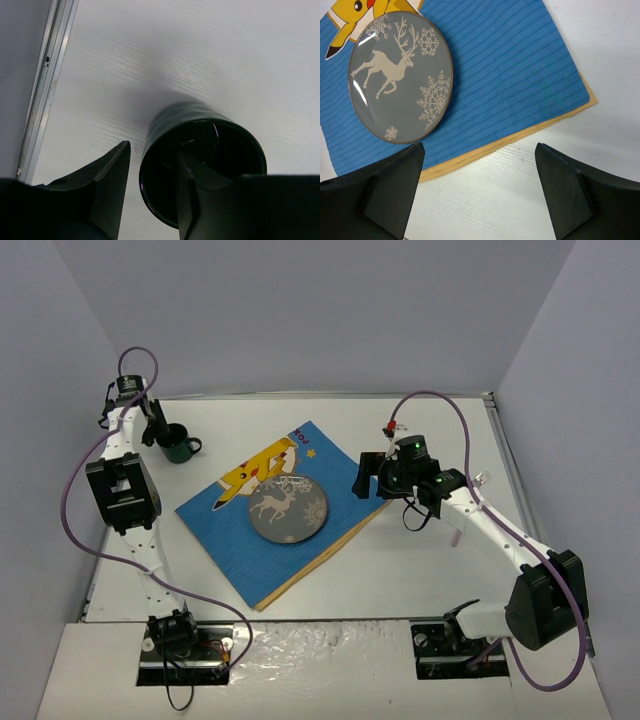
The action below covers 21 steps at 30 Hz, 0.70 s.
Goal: Set the dinner table for one person
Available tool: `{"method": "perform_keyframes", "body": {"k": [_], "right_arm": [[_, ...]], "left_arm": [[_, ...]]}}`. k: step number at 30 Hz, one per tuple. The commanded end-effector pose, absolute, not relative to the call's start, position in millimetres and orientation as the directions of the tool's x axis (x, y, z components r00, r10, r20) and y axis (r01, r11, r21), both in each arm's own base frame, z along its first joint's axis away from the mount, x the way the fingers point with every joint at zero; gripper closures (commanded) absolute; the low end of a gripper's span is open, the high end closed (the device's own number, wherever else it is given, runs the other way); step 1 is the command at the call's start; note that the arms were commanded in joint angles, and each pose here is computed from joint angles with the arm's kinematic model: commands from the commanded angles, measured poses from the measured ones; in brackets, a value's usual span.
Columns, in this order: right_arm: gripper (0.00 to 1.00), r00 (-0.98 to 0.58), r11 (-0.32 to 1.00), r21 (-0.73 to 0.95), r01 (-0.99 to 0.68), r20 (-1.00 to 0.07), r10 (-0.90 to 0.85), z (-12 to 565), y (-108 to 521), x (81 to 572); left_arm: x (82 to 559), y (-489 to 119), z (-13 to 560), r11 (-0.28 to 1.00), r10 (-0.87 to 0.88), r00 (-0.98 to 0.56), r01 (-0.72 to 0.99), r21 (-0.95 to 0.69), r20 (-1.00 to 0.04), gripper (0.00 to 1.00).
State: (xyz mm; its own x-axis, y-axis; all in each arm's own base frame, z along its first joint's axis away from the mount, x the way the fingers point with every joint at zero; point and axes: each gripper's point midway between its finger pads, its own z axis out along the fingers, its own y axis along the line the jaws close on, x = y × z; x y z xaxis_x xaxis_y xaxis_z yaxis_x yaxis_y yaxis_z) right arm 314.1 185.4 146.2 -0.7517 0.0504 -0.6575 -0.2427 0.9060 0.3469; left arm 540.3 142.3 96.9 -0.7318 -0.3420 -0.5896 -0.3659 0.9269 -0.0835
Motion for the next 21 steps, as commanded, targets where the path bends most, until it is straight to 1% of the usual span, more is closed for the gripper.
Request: {"method": "perform_keyframes", "body": {"k": [1,6,8,13,14,15,16,21], "right_arm": [[0.11,-0.715,0.905,0.352,-0.239,-0.695,0.082,161.2,184.7,324.3],[0.11,-0.715,0.904,0.354,-0.24,-0.694,0.082,160.7,185.7,325.3],[0.11,-0.716,0.904,0.355,-0.24,-0.693,0.081,160.2,185.7,324.9],[0.11,-0.717,0.903,0.36,-0.234,-0.691,0.089,159.4,185.1,323.2],[0.11,-0.717,0.903,0.361,-0.233,-0.691,0.091,159.3,184.9,322.7],[0.11,-0.717,0.902,0.363,-0.233,-0.691,0.093,160.0,184.9,322.1],[0.11,-0.714,0.901,0.365,-0.234,-0.694,0.096,161.8,184.8,321.6],[0.11,-0.704,0.899,0.37,-0.236,-0.702,0.105,167.4,183.8,319.5]], "left_arm": [[547.3,148.9,147.2,0.938,-0.292,-0.67,-0.341,-0.066,-0.682,0.68],[545.3,146.9,147.7,0.94,-0.289,-0.67,-0.334,-0.07,-0.684,0.7],[545.1,146.3,147.5,0.941,-0.288,-0.671,-0.33,-0.072,-0.684,0.73],[544.7,143.7,147.2,0.939,-0.299,-0.666,-0.331,-0.088,-0.684,0.86],[544.5,143.2,148.7,0.938,-0.302,-0.662,-0.333,-0.093,-0.686,0.91],[543.9,142.8,152.0,0.937,-0.305,-0.657,-0.335,-0.096,-0.689,0.97],[543.8,141.8,157.4,0.937,-0.306,-0.65,-0.334,-0.101,-0.696,0.99],[539.4,128.9,207.9,0.935,-0.311,-0.584,-0.329,-0.132,-0.75,1.0]]}}
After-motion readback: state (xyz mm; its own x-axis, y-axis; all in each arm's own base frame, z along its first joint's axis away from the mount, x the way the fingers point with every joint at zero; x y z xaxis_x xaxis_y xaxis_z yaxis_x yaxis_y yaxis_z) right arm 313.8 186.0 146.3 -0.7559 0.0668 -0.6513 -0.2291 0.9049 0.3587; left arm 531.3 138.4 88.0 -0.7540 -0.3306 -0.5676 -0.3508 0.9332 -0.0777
